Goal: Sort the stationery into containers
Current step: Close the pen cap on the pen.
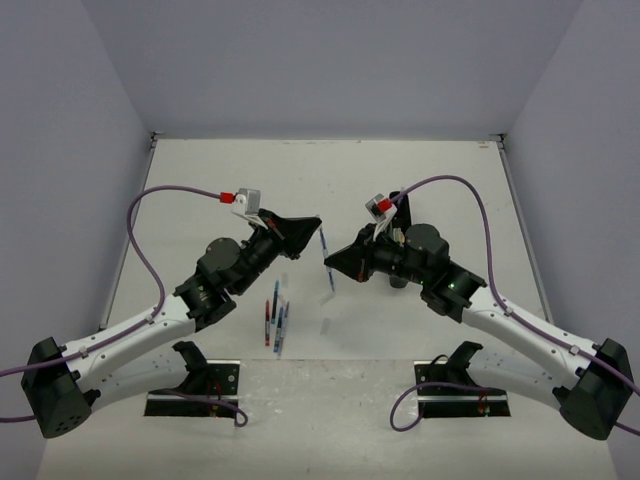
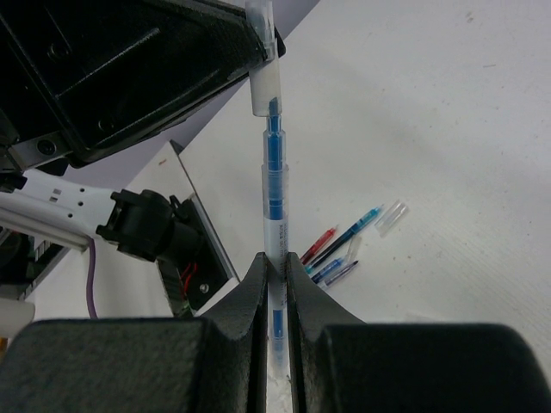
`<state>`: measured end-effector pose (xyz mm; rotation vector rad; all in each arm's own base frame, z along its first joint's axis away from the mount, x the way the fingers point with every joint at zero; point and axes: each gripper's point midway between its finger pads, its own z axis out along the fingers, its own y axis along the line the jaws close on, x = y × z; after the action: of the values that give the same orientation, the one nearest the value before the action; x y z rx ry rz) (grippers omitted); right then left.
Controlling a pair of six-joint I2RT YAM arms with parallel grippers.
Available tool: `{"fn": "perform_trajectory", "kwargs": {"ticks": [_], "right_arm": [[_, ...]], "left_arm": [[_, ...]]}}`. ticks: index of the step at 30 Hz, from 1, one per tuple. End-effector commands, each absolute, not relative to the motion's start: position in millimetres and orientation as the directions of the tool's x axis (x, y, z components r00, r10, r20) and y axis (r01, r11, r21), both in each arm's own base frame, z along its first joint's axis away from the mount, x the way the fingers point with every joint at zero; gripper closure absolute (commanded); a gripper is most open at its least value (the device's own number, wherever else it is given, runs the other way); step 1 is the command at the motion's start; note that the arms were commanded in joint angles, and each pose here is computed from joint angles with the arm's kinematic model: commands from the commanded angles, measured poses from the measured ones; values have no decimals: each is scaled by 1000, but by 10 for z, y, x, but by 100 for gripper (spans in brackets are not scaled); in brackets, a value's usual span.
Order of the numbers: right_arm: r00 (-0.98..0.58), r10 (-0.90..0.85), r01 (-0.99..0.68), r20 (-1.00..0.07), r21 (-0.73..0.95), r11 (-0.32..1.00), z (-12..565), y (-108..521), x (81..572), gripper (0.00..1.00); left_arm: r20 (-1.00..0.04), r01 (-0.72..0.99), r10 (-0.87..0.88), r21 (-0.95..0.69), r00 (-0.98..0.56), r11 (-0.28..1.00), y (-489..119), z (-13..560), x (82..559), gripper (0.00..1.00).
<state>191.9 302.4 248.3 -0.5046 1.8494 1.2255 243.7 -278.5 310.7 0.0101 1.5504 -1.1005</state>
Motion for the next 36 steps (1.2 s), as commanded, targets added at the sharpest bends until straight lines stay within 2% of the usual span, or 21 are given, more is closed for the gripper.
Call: {"fn": "perform_trajectory", "kwargs": {"ticks": [1, 10, 16, 24, 25, 27, 28, 29, 32, 34, 36], "right_arm": [[-503, 181, -731, -845, 528, 432, 2879, 3022, 1978, 100], [-459, 217, -759, -862, 507, 409, 3090, 3040, 1997, 100], [-382, 293, -773, -877, 477, 419, 3260, 3031, 2118, 100], [-255, 303, -803, -918, 376, 462, 3598, 3048, 2293, 100], [-254, 291, -807, -922, 368, 462, 3600, 3061, 2294, 100], [-268, 240, -832, -933, 350, 431, 3501, 3144, 2246, 100], [-273, 221, -845, -936, 343, 411, 3470, 3175, 2212, 100], [-278, 203, -862, -939, 337, 379, 3428, 3210, 2156, 100], [-298, 165, -883, -940, 337, 326, 3280, 3270, 2066, 100], [-307, 163, -881, -938, 344, 323, 3245, 3269, 2059, 100], [-309, 160, -883, -937, 346, 318, 3231, 3267, 2038, 100]], "left_arm": [[-761, 557, -555, -636, -336, 534, -2782, 3131, 2421, 100], [-752, 550, -557, -649, -354, 526, -2780, 3076, 2396, 100], [-730, 553, -562, -673, -389, 492, -2823, 3080, 2351, 100], [-734, 573, -532, -670, -422, 472, -2876, 3026, 2275, 100], [-738, 575, -530, -666, -417, 475, -2872, 3036, 2276, 94], [-756, 588, -517, -646, -402, 488, -2858, 3064, 2272, 75], [-763, 594, -514, -637, -393, 491, -2852, 3091, 2272, 69], [-769, 599, -512, -629, -384, 496, -2849, 3136, 2278, 68], [-791, 594, -486, -605, -372, 530, -2833, 3158, 2305, 70], [-792, 594, -492, -602, -360, 534, -2806, 3199, 2308, 76], [-791, 588, -501, -603, -351, 539, -2776, 3216, 2314, 93]]}}
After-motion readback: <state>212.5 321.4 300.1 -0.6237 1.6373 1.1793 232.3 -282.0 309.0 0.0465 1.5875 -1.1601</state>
